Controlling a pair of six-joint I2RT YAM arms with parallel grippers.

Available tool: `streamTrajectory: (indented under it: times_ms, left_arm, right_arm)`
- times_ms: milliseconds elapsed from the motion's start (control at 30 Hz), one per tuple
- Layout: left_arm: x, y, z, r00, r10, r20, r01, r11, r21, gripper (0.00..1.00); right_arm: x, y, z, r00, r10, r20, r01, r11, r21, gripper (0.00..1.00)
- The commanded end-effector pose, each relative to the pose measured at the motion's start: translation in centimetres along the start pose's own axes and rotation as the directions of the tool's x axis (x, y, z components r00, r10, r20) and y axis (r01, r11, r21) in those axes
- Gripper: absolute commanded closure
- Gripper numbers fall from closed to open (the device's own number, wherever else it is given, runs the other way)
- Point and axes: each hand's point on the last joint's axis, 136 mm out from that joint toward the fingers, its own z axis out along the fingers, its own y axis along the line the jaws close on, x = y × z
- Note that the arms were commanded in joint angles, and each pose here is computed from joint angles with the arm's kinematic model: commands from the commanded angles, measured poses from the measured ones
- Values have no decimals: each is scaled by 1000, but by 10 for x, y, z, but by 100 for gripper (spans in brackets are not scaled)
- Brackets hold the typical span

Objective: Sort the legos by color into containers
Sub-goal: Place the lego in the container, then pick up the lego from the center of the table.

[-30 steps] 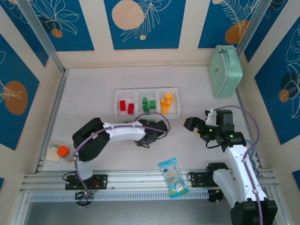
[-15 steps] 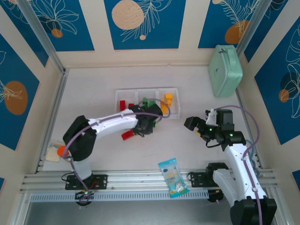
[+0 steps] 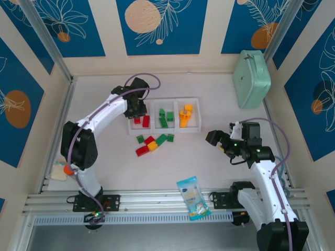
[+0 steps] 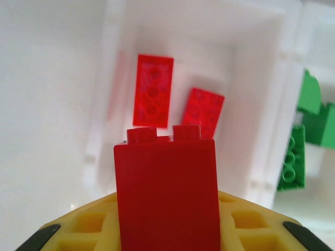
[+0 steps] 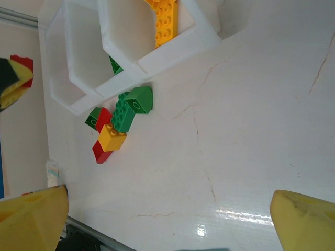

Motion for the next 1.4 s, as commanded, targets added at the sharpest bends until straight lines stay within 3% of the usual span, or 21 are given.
streamTrajectory:
  times_ms: [0,367,533,833,1067,1367]
  left_arm:
    - [-9,-10,19,998,54,-43,-53,998,34,73]
    - [-30,-22,67,995,46,-86,-44,999,25,69]
    - [-33,-23,70,997,3,-78,0,999,36,46]
    - [-38,-27,28,998,51,28,-55,987,148,23]
    - [2,-8,5,997,69,26,-73,975,212,12]
    - [90,8,-1,988,144,-57,-117,935,334,13]
  right_arm:
    - [-1,4,-6,1000,-15,6,15,1000,-2,1]
    - [-2,4,-11,999,-18,28,18,1000,5,1]
    - [-1,8,-13,999,-32,41,33,999,-14,1]
    - [-1,7,-14,998,-34,50,34,999,-12,1]
    - [-2,3,-11,999,-22,46,22,1000,0,1]
    - [-4,0,-5,999,-1,36,1,1000,-2,1]
